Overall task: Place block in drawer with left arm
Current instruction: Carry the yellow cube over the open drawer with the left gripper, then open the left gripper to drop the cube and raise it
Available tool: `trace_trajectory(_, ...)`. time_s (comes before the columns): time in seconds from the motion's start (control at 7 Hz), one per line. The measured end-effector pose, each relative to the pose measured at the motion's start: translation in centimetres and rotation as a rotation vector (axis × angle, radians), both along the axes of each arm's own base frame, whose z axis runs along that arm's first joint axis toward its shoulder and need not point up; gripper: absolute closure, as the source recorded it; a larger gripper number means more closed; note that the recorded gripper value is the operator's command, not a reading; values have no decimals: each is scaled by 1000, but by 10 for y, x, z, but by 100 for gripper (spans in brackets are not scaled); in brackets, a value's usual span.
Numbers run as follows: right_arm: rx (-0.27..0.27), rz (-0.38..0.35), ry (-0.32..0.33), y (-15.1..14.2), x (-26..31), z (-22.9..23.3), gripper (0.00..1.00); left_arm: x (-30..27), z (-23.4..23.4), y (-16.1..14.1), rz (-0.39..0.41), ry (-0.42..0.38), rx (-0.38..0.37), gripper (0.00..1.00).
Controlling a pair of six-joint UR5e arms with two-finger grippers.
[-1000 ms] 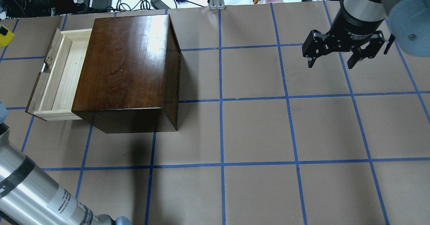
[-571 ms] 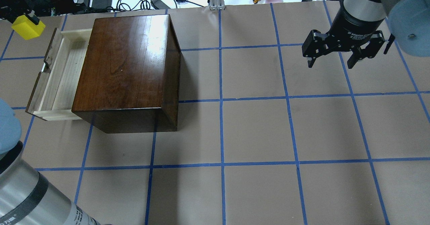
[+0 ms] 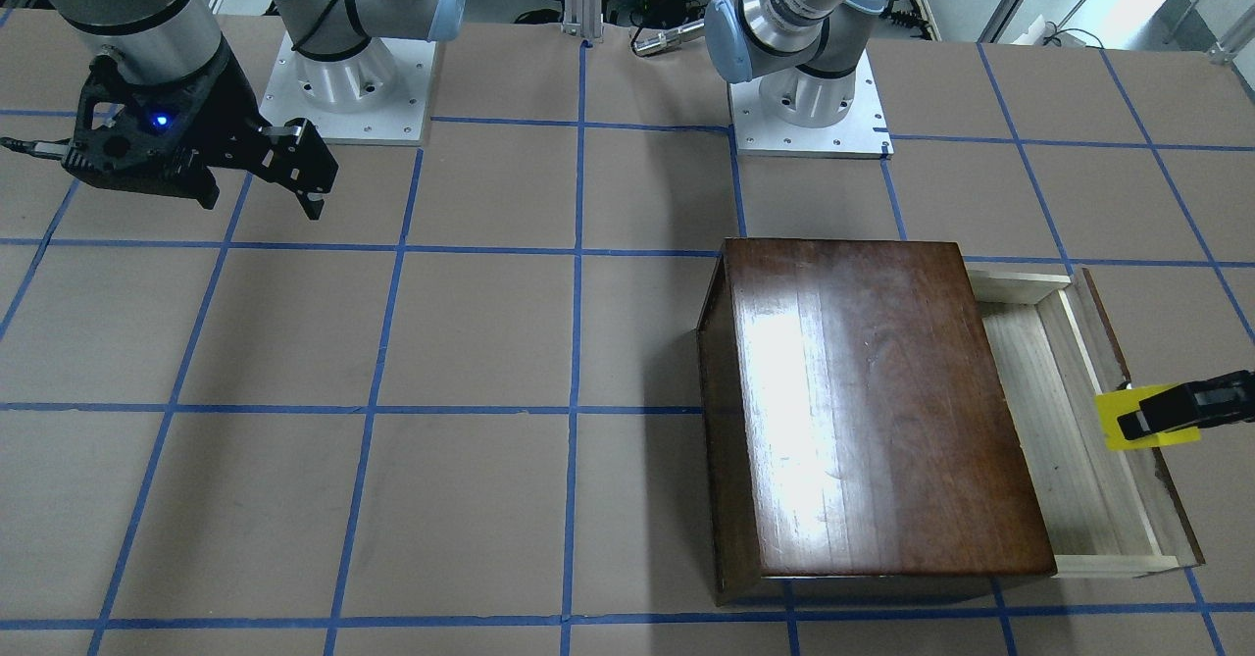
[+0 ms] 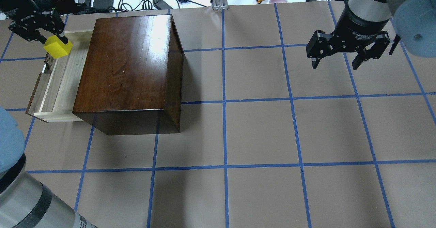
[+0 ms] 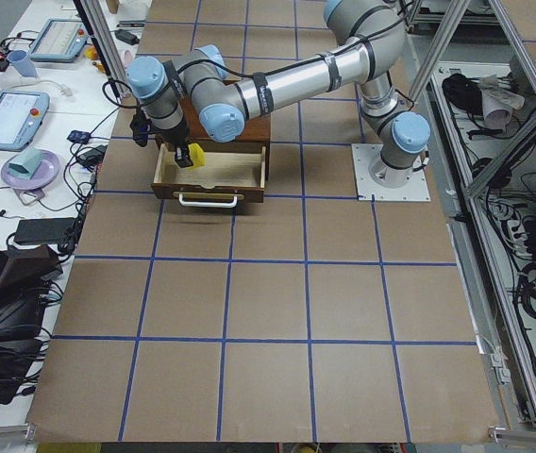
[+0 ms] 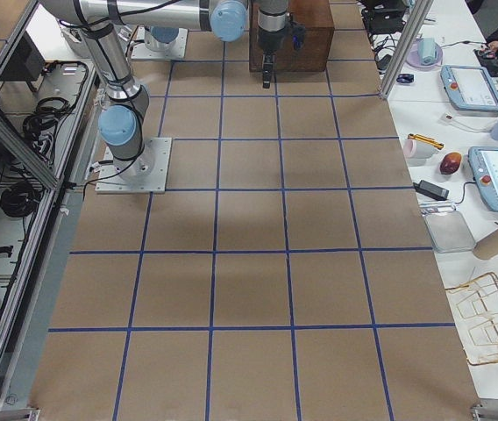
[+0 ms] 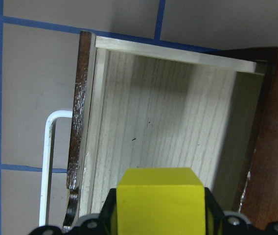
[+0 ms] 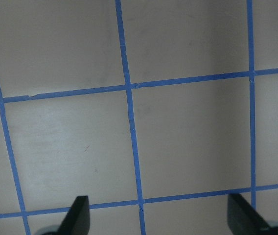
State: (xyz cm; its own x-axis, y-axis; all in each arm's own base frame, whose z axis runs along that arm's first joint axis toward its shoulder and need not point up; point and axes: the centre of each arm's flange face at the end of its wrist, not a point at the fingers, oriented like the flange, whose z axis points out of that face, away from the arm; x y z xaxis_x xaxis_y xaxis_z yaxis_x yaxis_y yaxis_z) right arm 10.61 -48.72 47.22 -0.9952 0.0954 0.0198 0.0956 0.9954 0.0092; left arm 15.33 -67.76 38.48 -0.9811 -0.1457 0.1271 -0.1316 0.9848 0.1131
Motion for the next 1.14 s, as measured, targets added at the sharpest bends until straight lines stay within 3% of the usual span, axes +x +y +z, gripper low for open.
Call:
trace_trajectory(0.29,0,0,1,0,0,0,0,0,-27,0,-53,13,16,97)
trace_trajectory(0.57,0,0,1,0,0,0,0,-1,-47,2,-82,25,39,24)
trace_trajectory(0.71,0,0,1,0,0,0,0,-1,-51,4,-85,30,46,0)
trace_trajectory(1.14,0,0,1,0,0,0,0,-6,-38,9,-80,26,42,0)
